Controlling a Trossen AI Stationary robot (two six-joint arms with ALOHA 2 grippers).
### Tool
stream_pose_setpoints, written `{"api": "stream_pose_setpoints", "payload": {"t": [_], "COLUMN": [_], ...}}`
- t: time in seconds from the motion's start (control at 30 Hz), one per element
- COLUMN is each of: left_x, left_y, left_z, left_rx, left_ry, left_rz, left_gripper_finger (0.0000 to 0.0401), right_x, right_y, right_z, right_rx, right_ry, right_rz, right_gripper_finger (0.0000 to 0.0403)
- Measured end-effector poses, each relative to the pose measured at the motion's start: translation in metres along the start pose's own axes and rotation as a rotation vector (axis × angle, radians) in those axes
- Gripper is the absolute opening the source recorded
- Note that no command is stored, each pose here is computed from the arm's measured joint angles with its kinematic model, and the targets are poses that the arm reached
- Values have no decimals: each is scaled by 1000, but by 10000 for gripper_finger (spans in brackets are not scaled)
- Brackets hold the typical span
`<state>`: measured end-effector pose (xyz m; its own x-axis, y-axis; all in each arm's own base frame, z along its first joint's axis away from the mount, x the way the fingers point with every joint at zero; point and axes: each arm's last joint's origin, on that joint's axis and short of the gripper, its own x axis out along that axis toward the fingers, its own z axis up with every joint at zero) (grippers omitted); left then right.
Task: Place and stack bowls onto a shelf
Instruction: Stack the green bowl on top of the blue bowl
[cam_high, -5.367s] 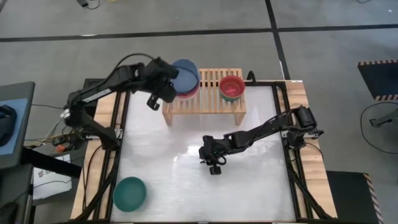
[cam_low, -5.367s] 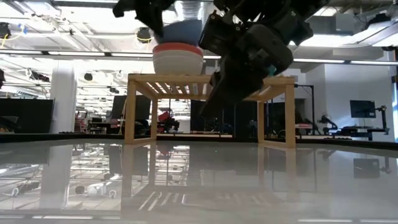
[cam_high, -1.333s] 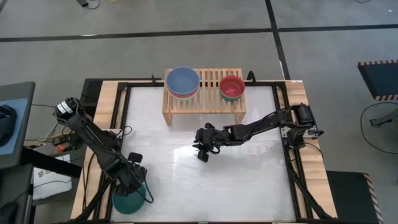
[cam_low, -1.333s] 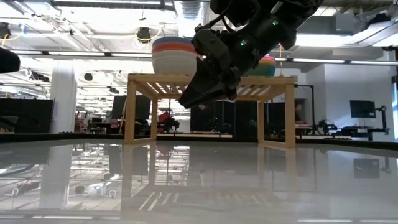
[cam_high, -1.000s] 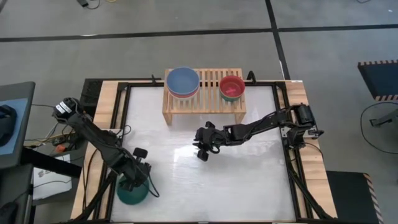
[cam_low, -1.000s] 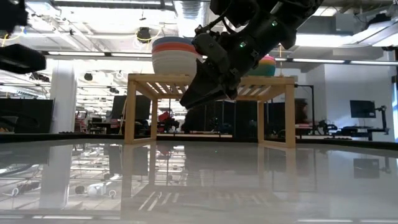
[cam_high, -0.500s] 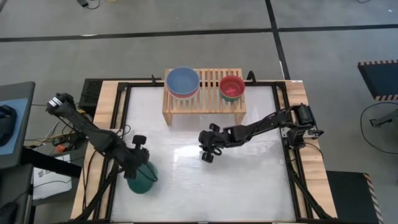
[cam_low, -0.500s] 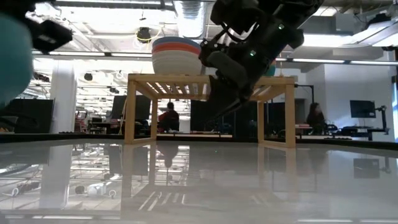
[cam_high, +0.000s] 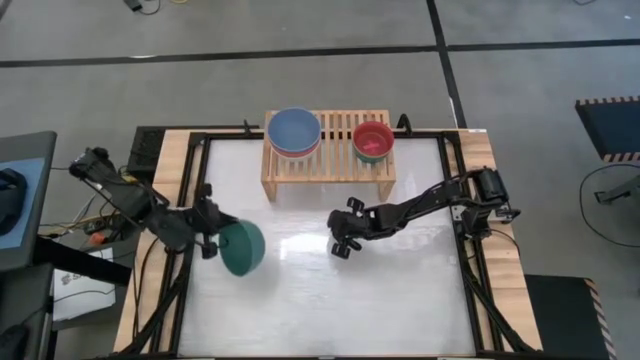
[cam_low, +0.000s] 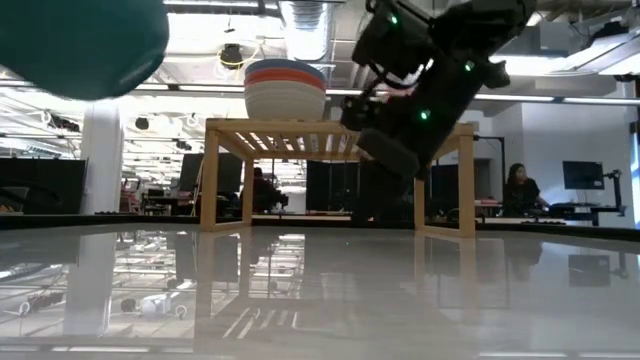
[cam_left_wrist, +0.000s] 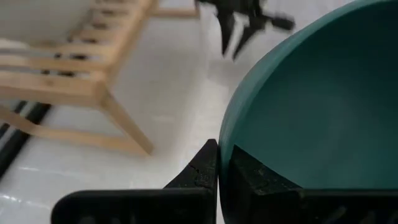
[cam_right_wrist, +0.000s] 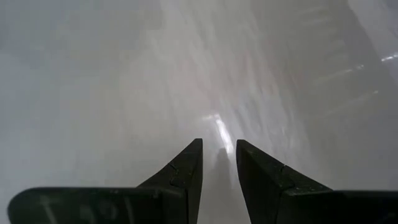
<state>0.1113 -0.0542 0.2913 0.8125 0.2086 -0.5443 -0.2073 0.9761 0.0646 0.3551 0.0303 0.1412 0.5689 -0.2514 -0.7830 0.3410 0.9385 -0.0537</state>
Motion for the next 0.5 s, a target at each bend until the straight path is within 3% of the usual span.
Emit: {"api": "stream_pose_setpoints", "payload": {"t": [0.23, 0.5], "left_x": [-24, -61], "left_y": [21, 56], "left_z": [43, 103], "left_rx": [-136, -181], "left_ry": [-152, -300], "left_rz": [132, 421], "left_gripper_finger": [0, 0], "right_x": [5, 3], "right_y": [-6, 0], "right_z": [-5, -1], "right_rx": [47, 44], "right_ry": [-9, -57], "right_rz": [10, 59], "right_gripper_finger": [123, 123]}}
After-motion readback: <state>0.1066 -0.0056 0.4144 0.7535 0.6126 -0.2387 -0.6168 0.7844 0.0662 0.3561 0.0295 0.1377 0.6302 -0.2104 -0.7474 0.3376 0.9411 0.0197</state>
